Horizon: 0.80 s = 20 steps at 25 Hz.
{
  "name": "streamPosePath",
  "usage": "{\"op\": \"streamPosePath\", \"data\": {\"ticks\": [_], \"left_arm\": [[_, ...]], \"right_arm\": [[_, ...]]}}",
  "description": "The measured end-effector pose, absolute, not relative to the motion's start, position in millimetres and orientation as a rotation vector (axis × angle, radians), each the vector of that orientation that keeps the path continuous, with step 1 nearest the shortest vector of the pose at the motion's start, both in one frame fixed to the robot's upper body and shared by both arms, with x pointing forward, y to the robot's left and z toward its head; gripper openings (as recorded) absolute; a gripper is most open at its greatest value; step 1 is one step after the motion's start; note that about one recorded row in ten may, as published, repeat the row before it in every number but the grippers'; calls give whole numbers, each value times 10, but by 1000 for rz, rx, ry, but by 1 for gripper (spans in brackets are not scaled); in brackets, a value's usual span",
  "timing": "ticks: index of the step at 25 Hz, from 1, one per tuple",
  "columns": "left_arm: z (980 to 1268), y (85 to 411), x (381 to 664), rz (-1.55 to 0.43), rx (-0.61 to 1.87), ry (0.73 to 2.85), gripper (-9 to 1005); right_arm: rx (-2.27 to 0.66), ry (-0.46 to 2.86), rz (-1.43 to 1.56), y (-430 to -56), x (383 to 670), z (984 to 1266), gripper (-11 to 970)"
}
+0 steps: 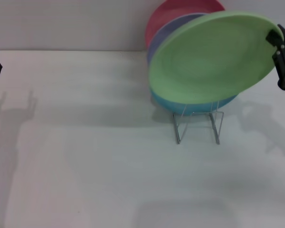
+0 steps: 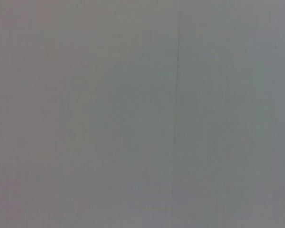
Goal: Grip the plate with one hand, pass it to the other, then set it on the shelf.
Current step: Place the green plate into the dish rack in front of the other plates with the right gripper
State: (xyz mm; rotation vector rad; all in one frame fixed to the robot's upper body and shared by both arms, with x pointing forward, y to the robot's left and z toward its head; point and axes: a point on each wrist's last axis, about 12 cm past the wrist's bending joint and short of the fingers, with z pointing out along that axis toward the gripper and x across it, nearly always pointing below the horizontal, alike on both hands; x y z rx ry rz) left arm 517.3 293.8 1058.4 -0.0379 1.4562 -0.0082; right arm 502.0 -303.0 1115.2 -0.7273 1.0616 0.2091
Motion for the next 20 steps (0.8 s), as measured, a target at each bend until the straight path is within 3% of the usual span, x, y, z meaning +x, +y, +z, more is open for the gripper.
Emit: {"op": "streamPosePath", "data": {"ticks": [20], "left_arm": [[10542, 2841, 5152, -33, 7, 1469, 722]], "right_arm": [[-741, 1104, 154, -3074, 4961, 10943, 35]]}}
